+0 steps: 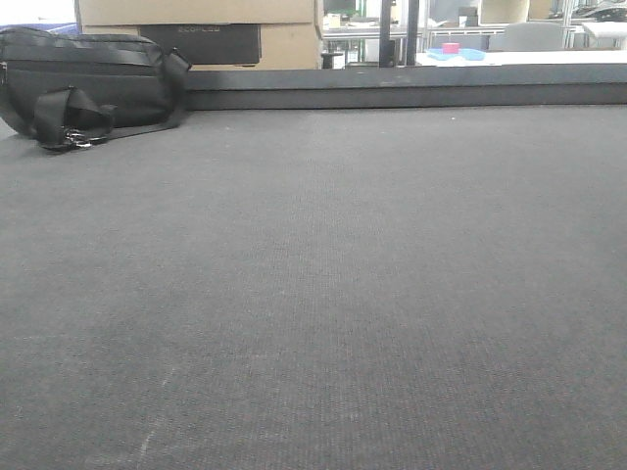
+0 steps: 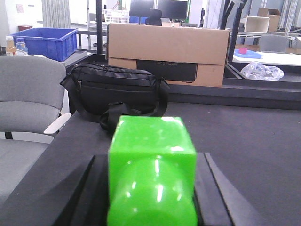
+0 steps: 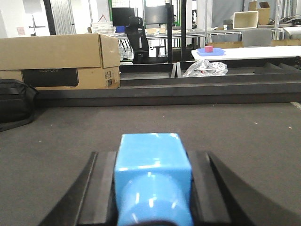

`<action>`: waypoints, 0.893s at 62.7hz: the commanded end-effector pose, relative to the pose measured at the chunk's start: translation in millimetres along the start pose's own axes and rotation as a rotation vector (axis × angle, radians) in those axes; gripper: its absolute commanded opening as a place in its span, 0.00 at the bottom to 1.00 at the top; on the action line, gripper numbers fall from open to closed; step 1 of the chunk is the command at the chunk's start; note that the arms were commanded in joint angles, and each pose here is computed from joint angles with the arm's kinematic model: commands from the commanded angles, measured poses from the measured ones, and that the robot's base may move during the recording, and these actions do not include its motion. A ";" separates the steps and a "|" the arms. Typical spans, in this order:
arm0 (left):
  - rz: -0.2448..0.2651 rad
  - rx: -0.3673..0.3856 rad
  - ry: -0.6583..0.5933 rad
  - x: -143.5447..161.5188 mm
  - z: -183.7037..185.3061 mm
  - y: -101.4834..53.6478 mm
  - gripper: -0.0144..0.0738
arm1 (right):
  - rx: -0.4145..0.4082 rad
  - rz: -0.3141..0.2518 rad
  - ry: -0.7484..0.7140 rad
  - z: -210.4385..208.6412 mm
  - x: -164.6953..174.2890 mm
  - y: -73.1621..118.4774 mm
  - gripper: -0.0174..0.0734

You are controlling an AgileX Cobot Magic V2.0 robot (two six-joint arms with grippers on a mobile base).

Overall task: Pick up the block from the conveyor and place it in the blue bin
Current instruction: 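Lift both held bricks up off the conveyor belt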

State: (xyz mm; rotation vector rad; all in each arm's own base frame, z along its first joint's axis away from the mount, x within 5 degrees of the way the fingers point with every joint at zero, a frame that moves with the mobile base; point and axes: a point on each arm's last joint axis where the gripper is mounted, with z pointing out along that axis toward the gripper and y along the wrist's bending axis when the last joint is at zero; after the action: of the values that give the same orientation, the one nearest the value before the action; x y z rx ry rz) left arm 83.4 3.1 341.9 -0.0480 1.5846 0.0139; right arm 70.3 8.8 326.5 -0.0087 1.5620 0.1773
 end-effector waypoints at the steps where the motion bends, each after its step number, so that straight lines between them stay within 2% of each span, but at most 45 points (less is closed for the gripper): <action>1: -0.006 0.006 -0.030 -2.8 -1.3 -0.5 0.04 | 0.003 -0.016 -0.025 -1.6 -3.9 0.0 0.01; 35: -0.006 0.006 -0.030 -2.8 -1.3 -0.5 0.04 | 0.003 -0.016 -0.027 -1.6 -4.2 0.0 0.01; 44: -0.004 0.040 -0.034 -3.2 -1.4 -3.3 0.04 | 0.003 -0.016 -0.027 -1.6 -4.2 0.0 0.01; 56: -0.004 0.042 -0.033 -3.1 -1.4 -3.5 0.04 | 0.003 -0.016 -0.027 -1.6 -4.2 0.0 0.01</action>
State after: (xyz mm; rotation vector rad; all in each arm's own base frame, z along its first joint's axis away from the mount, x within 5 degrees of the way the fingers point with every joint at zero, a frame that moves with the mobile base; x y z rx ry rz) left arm 83.4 0.2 342.1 -0.0211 1.5832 -0.0140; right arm 70.3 8.7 326.5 -0.0097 1.5620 0.1756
